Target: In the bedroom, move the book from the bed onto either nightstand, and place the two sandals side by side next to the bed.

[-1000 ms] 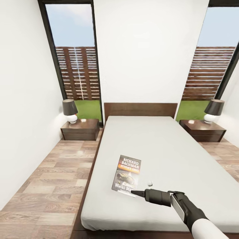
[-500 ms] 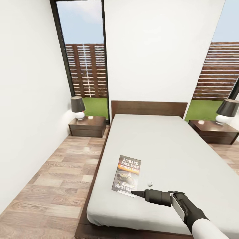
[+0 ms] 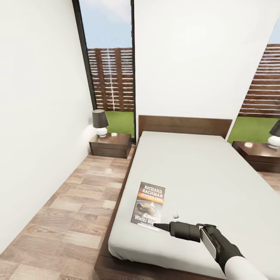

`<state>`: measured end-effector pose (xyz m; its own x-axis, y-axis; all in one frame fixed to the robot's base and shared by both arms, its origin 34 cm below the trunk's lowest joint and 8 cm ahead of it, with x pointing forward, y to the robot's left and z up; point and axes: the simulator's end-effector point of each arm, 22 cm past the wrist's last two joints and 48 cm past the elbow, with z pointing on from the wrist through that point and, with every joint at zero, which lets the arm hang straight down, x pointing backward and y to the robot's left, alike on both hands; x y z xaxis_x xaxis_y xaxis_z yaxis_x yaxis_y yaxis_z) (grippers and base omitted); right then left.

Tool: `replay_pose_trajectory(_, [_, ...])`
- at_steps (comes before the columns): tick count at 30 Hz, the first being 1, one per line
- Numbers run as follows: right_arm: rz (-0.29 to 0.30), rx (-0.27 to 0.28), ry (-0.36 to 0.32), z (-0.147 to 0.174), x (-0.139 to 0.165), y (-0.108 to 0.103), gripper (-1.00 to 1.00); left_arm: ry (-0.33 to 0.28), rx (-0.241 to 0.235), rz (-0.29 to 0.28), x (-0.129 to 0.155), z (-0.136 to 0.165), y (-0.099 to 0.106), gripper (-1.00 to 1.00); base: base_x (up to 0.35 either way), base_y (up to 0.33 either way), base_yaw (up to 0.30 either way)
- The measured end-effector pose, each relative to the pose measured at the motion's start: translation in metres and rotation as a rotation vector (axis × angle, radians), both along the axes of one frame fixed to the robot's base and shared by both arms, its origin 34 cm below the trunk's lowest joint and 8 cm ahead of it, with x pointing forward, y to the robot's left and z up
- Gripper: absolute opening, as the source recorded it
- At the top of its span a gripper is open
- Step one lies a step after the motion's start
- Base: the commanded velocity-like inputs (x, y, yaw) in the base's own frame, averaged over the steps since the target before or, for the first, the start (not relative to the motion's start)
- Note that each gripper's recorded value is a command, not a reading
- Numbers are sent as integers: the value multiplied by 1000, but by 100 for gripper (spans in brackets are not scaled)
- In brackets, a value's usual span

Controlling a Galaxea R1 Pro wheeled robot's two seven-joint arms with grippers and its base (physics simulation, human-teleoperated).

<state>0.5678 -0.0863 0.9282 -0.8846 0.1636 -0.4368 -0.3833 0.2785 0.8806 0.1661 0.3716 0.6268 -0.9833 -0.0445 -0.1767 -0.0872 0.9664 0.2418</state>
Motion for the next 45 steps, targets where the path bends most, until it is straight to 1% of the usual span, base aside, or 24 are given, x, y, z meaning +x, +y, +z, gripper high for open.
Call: replay_pose_trajectory(45, [5,1,58,-27,-6,2,-100,58,-5,1,-22,-3,-4,100,0,0,160])
